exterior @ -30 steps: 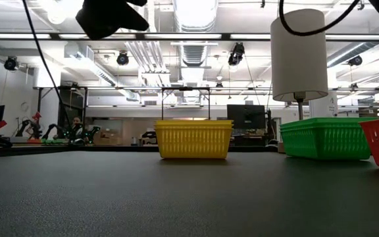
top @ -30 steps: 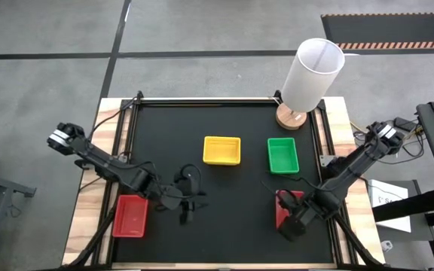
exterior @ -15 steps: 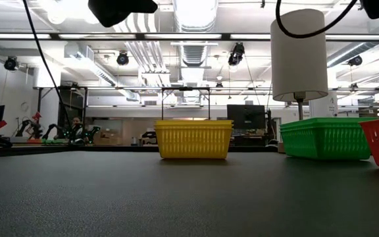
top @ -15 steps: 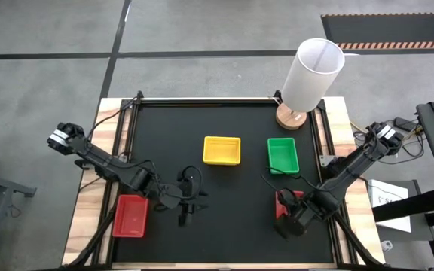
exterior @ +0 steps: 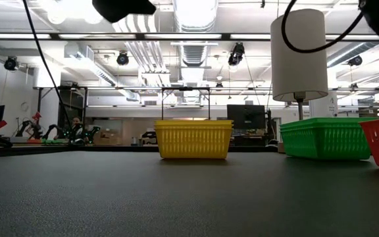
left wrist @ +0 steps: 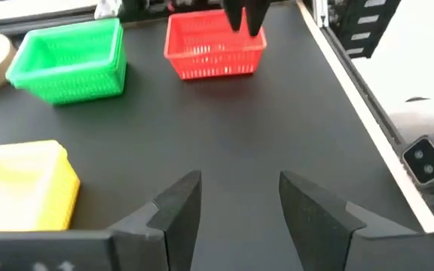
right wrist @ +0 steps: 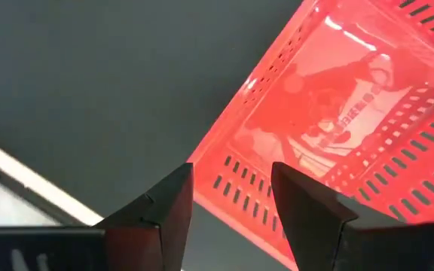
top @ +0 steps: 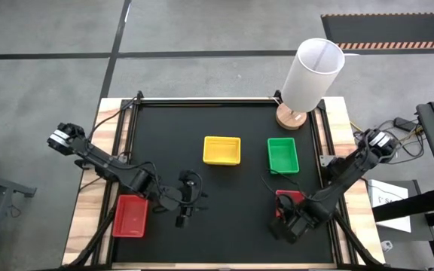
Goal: Stack baskets by color
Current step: Stack the red bin on top of the left red bin
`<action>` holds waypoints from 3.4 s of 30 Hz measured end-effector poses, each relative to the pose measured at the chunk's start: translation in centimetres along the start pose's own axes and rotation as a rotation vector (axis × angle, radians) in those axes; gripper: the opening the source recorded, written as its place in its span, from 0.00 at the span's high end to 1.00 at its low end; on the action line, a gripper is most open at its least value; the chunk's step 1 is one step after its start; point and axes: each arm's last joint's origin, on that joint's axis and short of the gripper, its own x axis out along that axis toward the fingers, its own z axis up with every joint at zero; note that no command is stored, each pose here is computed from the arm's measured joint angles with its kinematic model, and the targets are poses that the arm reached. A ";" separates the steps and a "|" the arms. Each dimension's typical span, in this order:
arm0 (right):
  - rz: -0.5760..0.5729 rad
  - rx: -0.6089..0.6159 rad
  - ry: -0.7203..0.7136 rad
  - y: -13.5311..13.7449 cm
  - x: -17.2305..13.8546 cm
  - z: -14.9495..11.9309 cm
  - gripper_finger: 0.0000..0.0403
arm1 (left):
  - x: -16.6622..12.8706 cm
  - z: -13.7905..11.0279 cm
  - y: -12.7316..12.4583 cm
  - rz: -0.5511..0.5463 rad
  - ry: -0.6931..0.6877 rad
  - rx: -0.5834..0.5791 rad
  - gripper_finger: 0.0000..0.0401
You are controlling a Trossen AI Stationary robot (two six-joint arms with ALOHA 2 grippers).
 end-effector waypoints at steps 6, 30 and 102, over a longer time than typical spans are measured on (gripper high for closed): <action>-0.011 0.025 -0.005 1.1 0.5 -0.1 0.58 | -0.1 0.3 0.0 0.000 -0.010 0.088 0.59; -0.277 0.092 -0.064 5.4 -0.3 1.8 0.58 | -0.1 0.3 0.1 0.019 -0.006 0.345 0.59; -0.282 -1.270 -0.258 10.3 2.7 9.6 0.98 | 9.0 -3.2 -3.1 0.184 -0.137 0.076 0.59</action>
